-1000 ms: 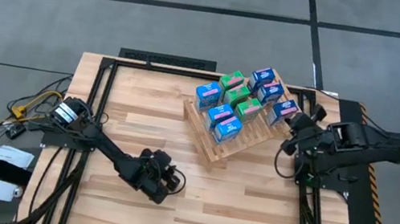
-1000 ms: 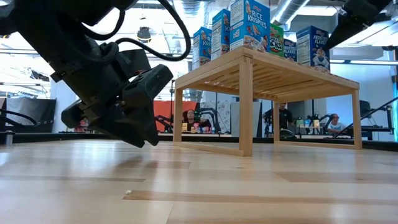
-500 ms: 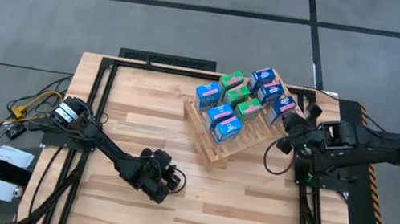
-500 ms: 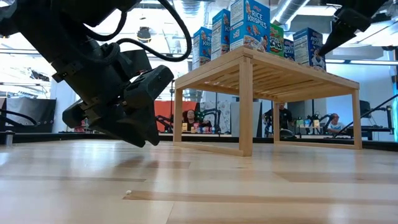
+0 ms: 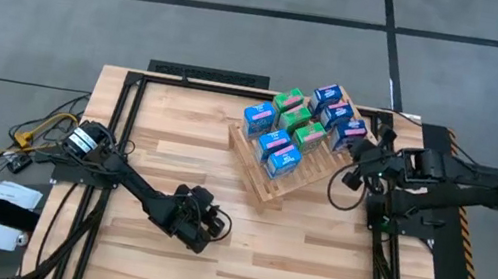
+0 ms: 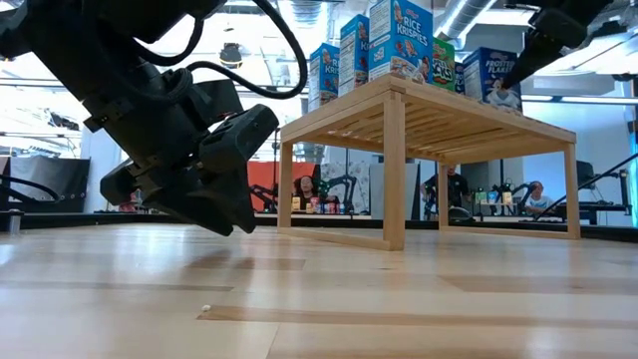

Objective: Stack cereal on shelf
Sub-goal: Put the blue cereal aligned with the other blue cereal boxes on the shelf, then return to Home Position

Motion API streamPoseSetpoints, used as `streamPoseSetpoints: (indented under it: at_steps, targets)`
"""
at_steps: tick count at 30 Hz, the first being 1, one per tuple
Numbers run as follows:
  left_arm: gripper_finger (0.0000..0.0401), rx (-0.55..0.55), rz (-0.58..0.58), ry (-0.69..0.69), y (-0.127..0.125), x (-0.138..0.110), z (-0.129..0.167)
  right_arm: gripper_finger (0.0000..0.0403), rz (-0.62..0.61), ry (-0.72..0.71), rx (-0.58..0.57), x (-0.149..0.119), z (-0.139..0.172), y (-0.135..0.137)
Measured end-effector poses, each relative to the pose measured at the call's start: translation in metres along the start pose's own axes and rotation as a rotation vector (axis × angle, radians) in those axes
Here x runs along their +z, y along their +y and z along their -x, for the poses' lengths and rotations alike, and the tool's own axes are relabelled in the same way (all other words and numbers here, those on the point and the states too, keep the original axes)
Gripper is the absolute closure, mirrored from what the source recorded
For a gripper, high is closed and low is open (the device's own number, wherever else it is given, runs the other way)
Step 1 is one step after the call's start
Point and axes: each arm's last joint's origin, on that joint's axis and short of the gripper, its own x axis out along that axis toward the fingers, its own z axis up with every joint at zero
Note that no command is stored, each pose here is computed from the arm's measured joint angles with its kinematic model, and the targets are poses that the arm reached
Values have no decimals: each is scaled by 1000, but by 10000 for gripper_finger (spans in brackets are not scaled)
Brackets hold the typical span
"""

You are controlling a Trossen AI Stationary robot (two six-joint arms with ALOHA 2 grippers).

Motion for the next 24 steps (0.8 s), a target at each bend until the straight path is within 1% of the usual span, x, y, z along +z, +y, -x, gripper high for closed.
streamPoseSetpoints:
  at_steps: [4, 8, 12, 14, 17, 19, 21, 22, 24]
  targets:
    - [270, -1, 4, 4, 0, 0, 0, 390, -16, -33, 27, 6, 5, -2]
    - [270, -11, 22, 41, 0, -1, 0, 390, -60, -110, 129, 23, 28, -11]
    - [270, -24, 43, 95, -1, -2, 0, 390, -108, -262, 193, 45, 66, -33]
    - [270, -25, 59, 100, -1, -2, 1, 390, -101, -388, 209, 59, 90, -49]
    - [270, -23, 72, 91, -1, -2, 1, 390, -106, -606, 201, 76, 126, -75]
    - [270, -20, 89, 89, -1, -1, -1, 390, -136, -715, 178, 83, 143, -90]
    - [271, -23, 113, 93, -1, 3, -1, 390, -143, -779, 150, 86, 153, -100]
    - [272, -32, 131, 101, -1, 7, 1, 390, -127, -798, 136, 87, 157, -103]
    - [275, -58, 144, 82, -3, 20, 8, 390, -104, -828, 116, 84, 164, -111]
